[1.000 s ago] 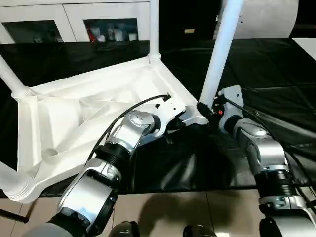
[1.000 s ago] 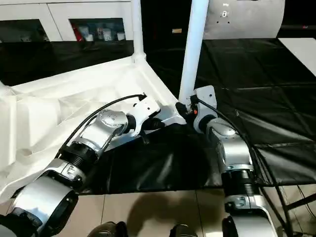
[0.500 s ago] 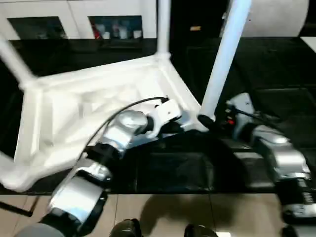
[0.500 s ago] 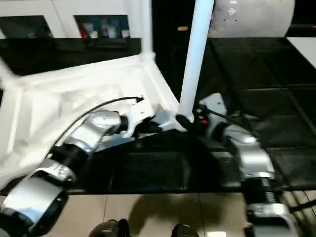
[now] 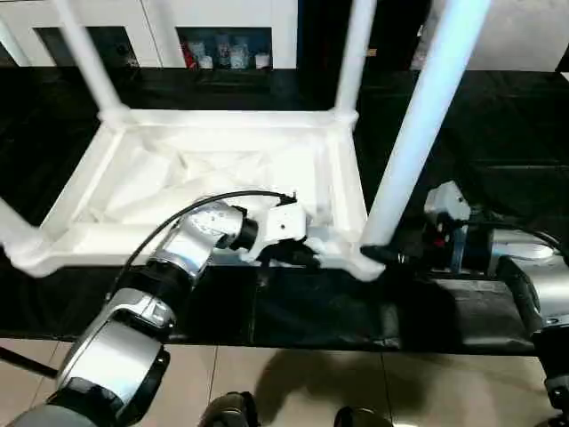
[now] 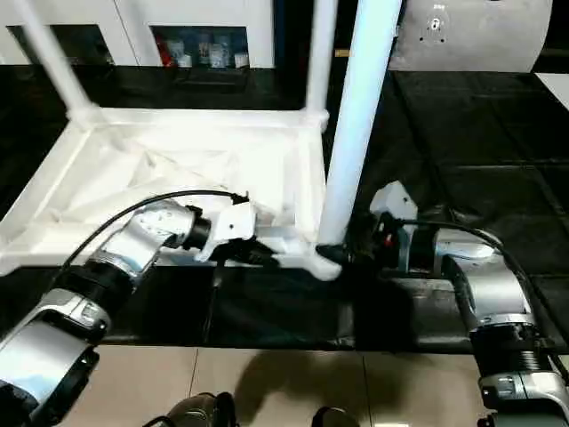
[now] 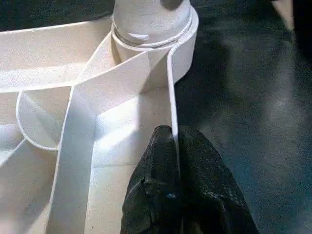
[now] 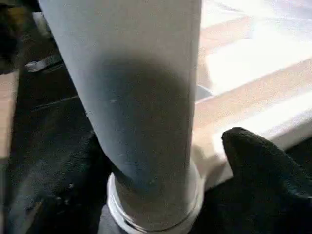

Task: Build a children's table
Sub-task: Rotate leg to tighten

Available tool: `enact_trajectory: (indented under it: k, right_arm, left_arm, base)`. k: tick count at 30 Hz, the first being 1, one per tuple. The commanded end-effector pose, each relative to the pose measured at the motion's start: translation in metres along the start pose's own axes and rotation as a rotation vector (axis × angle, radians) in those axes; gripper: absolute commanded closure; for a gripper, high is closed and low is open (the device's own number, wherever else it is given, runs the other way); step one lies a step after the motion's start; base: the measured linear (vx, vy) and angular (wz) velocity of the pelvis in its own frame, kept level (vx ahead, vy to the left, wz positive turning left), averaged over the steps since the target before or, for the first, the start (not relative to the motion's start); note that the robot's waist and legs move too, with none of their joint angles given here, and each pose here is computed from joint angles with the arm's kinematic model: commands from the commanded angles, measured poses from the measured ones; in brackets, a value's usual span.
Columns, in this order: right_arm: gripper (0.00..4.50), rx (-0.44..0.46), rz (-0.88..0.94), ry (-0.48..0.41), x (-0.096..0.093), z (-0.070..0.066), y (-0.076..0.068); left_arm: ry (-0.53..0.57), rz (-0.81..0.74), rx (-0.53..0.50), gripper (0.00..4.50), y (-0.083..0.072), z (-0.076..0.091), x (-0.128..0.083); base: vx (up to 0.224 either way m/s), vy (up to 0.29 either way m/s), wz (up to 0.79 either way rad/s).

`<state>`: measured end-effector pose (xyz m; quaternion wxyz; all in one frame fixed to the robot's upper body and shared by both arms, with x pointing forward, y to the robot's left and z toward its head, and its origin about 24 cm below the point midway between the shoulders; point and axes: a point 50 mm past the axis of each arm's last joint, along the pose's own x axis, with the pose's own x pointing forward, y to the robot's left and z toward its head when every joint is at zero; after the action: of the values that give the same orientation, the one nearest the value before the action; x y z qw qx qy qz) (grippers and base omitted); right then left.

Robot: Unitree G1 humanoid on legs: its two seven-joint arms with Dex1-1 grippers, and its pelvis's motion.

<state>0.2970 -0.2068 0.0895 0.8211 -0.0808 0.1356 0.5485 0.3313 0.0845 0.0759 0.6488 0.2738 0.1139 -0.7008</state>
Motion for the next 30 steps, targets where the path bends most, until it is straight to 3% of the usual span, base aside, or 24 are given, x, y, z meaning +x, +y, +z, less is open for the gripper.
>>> enact_trajectory:
  k: [1,15,21,26,30]
  right_arm:
    - [1.16,0.020,0.049,0.017,-0.003,-0.001,0.002]
    - [2.35,0.055,0.154,0.020,-0.004,-0.004,0.010]
    - [2.45,0.090,0.178,-0.013,-0.001,-0.003,0.015]
    - [2.45,0.134,0.195,-0.030,0.008,-0.002,0.026]
    - [2.45,0.170,-0.042,0.021,0.030,-0.009,0.016]
  left_arm:
    - [0.006,-0.115,0.074,4.50,-0.009,0.004,0.008]
    - [0.013,-0.132,0.086,4.50,-0.009,0.002,0.006]
    - [0.002,-0.120,0.058,4.50,-0.009,0.001,0.006]
    - [0.003,-0.024,-0.011,4.50,0.000,0.002,0.009]
    - [-0.020,0.066,-0.097,4.50,0.008,0.011,0.022]
  base:
    - [0.000,0.000,0.00]
    - [0.000,0.000,0.00]
    - [0.000,0.000,0.00]
    - [0.000,0.000,0.00]
    - [0.000,0.000,0.00]
